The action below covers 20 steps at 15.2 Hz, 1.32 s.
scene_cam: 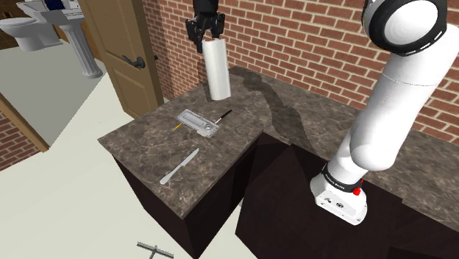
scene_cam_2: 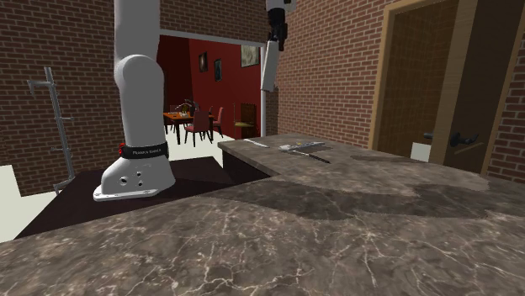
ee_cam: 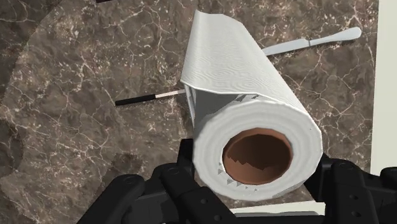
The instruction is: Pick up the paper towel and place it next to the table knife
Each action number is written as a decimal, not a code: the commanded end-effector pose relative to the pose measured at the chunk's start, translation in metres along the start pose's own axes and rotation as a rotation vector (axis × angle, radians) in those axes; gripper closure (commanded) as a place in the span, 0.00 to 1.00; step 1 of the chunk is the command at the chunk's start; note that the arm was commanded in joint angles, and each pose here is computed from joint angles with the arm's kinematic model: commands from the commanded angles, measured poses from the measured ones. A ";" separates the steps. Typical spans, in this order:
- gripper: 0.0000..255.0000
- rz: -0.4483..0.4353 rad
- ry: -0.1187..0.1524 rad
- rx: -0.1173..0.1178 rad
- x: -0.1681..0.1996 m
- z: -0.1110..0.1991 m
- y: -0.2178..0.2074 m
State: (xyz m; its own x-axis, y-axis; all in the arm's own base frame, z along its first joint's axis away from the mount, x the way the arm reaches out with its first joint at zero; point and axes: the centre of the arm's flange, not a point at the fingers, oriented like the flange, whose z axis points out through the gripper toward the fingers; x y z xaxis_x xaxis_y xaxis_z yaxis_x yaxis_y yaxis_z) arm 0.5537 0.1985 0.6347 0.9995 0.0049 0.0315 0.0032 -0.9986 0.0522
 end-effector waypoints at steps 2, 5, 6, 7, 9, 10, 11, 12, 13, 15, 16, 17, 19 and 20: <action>1.00 0.002 0.000 0.000 0.013 -0.002 -0.039; 1.00 0.002 0.000 0.000 0.025 -0.004 -0.076; 1.00 0.002 0.000 0.000 0.029 -0.004 -0.089; 1.00 0.002 0.000 0.000 0.033 -0.005 -0.101; 1.00 0.002 0.000 0.000 0.039 -0.006 -0.118; 1.00 0.002 0.000 0.000 0.038 0.000 -0.118; 1.00 0.002 0.000 0.000 0.038 0.005 -0.119; 1.00 0.002 0.000 0.000 0.038 0.010 -0.119; 1.00 0.002 0.000 0.000 0.038 0.015 -0.119; 1.00 0.002 0.000 0.000 0.038 0.026 -0.120; 1.00 0.002 0.000 0.000 0.037 0.031 -0.120; 1.00 0.002 0.000 0.000 0.037 0.037 -0.120; 1.00 0.002 0.000 0.000 0.037 0.047 -0.121; 1.00 0.002 0.000 0.000 0.037 0.052 -0.121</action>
State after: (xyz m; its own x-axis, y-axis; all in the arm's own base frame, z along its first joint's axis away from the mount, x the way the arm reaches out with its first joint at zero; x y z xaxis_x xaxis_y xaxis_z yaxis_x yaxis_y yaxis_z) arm 0.5926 0.3165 0.5826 0.9995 0.0032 0.0309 0.0016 -0.9986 0.0520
